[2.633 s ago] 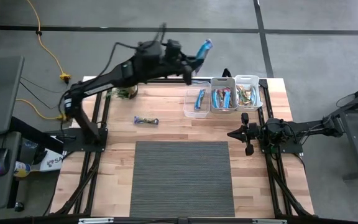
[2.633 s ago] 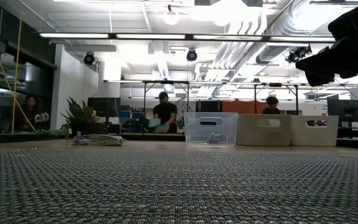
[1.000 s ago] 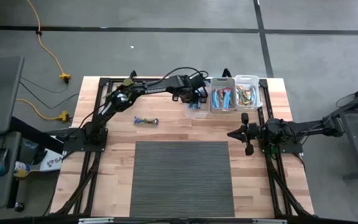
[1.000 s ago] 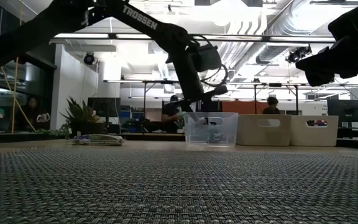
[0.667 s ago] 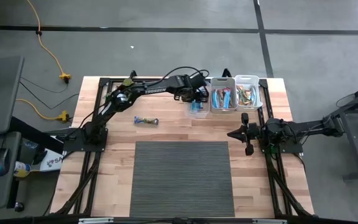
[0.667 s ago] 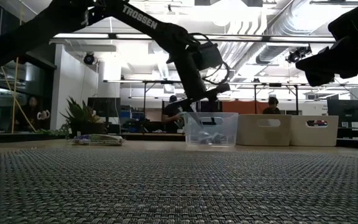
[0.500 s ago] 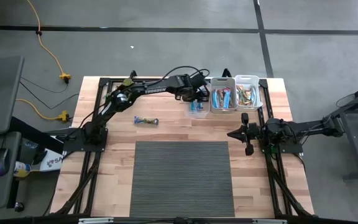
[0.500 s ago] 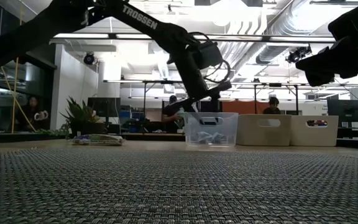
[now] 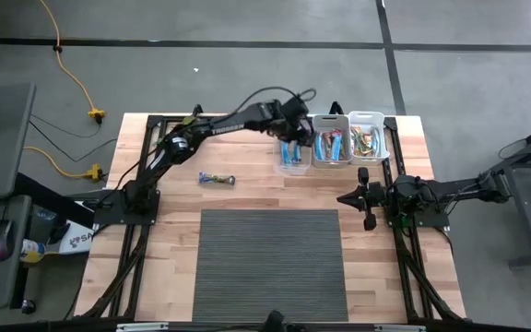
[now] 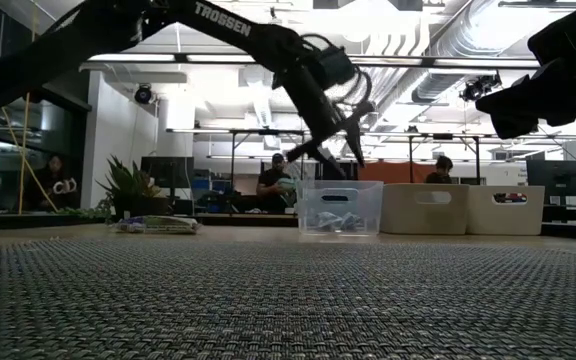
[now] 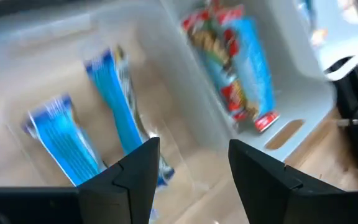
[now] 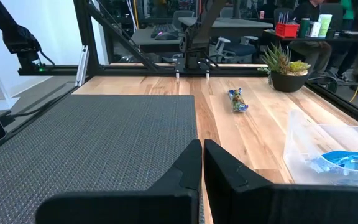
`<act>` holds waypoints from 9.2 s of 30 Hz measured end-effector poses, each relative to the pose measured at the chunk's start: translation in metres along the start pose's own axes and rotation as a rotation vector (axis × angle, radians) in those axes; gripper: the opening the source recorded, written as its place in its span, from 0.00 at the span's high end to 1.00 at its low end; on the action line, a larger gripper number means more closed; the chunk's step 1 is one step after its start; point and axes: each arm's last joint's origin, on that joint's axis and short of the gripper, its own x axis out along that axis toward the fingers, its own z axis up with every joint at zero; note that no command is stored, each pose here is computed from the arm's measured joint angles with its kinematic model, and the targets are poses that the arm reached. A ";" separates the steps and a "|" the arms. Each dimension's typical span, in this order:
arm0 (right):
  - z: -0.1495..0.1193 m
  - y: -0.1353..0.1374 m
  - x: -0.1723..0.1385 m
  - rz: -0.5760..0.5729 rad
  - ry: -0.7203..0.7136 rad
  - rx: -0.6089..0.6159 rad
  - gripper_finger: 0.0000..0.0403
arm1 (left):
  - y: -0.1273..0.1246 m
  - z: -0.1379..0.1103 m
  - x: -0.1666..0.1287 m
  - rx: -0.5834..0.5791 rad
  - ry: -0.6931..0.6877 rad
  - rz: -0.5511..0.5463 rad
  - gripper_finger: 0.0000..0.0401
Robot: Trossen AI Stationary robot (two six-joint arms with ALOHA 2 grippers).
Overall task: Pick and place Granola Bars by type
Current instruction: Put the blue granola bar into the transparent bin
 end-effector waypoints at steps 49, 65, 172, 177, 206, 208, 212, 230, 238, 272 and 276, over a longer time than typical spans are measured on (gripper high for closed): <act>0.000 0.000 0.000 0.000 0.000 0.000 1.00 | 0.026 -0.021 -0.362 0.701 -0.146 -0.107 0.52; 0.000 0.000 0.000 0.000 0.000 0.000 1.00 | 0.050 -0.070 -0.414 0.672 -0.111 -0.012 0.52; 0.000 0.000 0.000 0.000 0.000 0.000 1.00 | 0.165 -0.217 -0.068 1.151 0.466 0.036 0.56; 0.000 0.000 0.000 0.000 0.000 0.000 1.00 | 0.165 -0.218 -0.068 1.154 0.466 0.036 0.65; 0.000 0.000 0.000 0.000 0.000 0.000 1.00 | 0.104 -0.149 -0.087 1.084 0.177 0.066 0.81; 0.000 0.000 0.000 0.000 0.000 0.000 1.00 | 0.093 -0.138 -0.093 1.070 0.135 0.051 0.81; 0.000 0.000 0.000 0.000 0.000 0.000 1.00 | 0.070 -0.117 -0.110 1.022 0.044 -0.049 0.81; 0.000 0.000 0.000 0.000 0.000 0.000 1.00 | -0.026 -0.042 -0.216 0.815 -0.332 -0.796 0.81; 0.000 0.000 0.000 0.000 0.000 0.000 1.00 | -0.040 -0.021 -0.236 0.574 -0.609 -0.844 0.81; 0.000 0.000 0.000 0.000 0.000 0.000 1.00 | 0.056 -0.012 -0.035 -0.415 -0.259 -0.078 0.81; 0.000 0.000 0.000 0.000 0.000 0.000 1.00 | 0.059 -0.015 -0.024 -0.420 -0.242 -0.059 0.81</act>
